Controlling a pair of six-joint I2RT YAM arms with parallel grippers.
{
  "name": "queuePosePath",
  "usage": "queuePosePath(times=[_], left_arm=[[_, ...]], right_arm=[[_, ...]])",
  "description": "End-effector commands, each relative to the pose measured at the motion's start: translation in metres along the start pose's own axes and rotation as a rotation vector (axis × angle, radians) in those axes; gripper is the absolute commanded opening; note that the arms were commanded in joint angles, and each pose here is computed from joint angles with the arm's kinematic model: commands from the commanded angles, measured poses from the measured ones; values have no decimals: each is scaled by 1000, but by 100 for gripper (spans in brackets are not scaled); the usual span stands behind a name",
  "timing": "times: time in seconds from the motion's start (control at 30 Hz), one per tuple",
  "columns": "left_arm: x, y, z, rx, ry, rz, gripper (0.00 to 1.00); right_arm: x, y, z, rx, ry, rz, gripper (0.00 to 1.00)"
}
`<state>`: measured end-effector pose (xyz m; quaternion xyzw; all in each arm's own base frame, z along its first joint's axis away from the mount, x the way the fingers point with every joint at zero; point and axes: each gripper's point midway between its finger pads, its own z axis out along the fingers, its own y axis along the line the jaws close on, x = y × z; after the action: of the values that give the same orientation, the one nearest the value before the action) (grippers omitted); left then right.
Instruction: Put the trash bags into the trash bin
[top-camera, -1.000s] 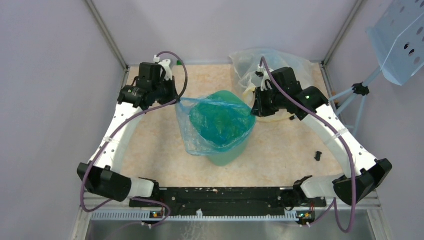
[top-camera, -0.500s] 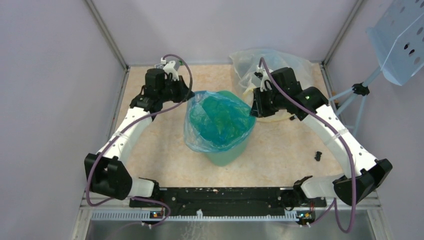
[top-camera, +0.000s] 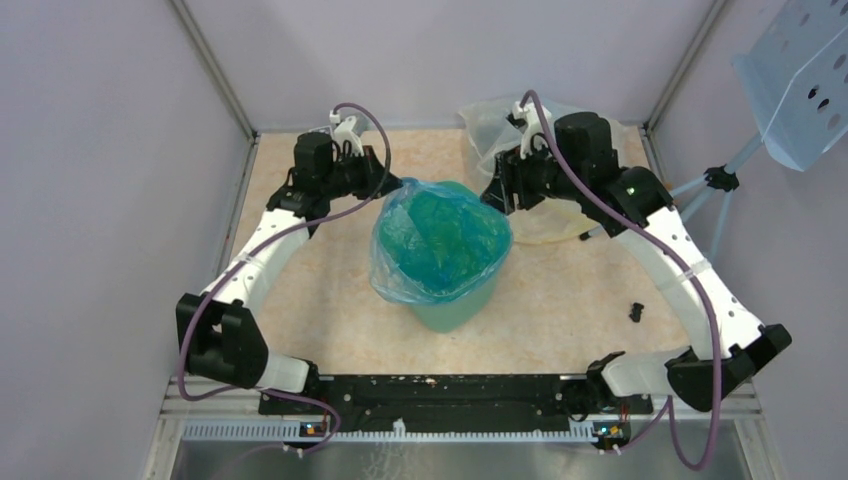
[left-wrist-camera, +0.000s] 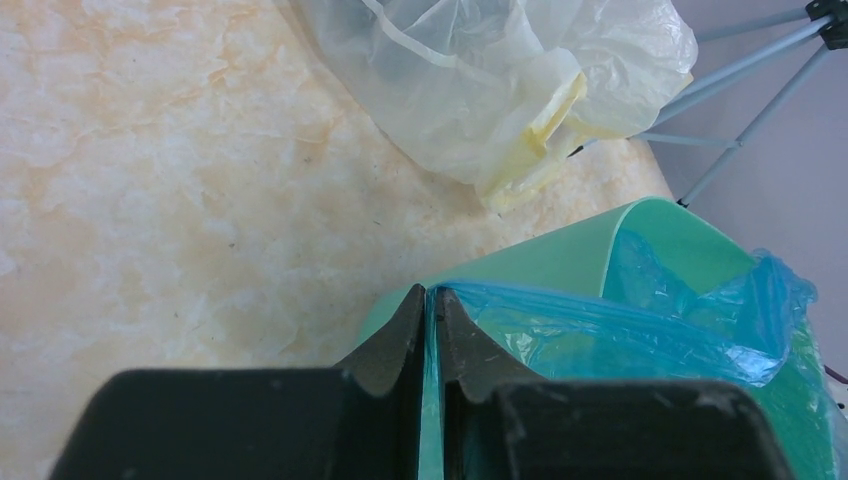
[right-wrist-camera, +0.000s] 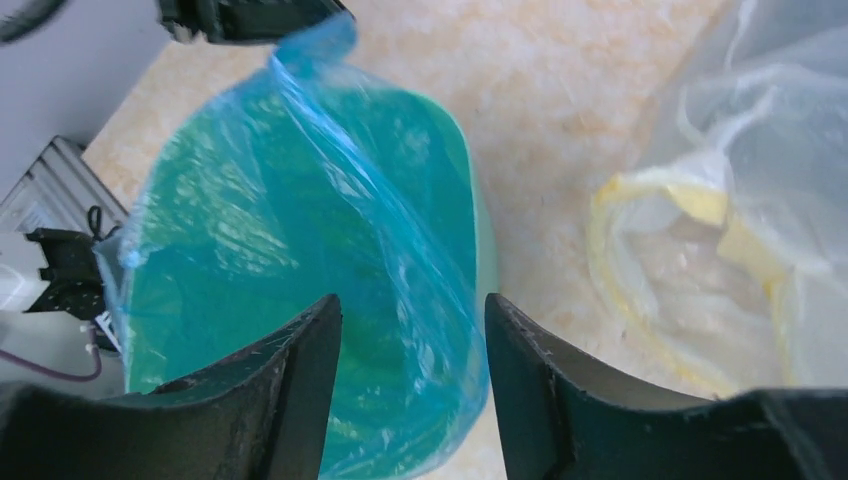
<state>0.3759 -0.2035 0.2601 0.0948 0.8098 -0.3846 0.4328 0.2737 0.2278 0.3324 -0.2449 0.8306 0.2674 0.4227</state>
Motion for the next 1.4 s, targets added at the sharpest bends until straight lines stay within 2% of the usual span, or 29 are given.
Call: queuePosePath(times=[0.0,0.1,0.27,0.43,0.67,0.77,0.8,0.97,1.1,1.37], left_arm=[[-10,-4,2,30,-28,19,11],[-9,-1,4,22,-11,13,10],[-8,1,6,16,-7,9,10],[-7,2,8,19,5,3,9],[-10,4,11,13,2,14,8],[-12,7,12,1,3,9,8],[-13,8,12,-1,4,8,8],[-14,9,15,2,8,9,8],[-12,11,18,5,15,5,7],[7,20,23,-2,57,-22,7]], right_arm=[[-47,23,13,-139,-124,-156,52],[-50,26,30,-193,-96,-219,55],[-48,26,58,-241,-9,-223,58],[-33,36,73,-349,66,-216,55],[-24,37,77,-373,97,-211,34],[-22,35,80,-367,114,-196,5],[-24,33,81,-354,110,-191,0],[-52,-1,81,-216,22,-59,0],[-65,-29,80,-186,-22,45,0],[-40,-59,110,-147,65,117,0]])
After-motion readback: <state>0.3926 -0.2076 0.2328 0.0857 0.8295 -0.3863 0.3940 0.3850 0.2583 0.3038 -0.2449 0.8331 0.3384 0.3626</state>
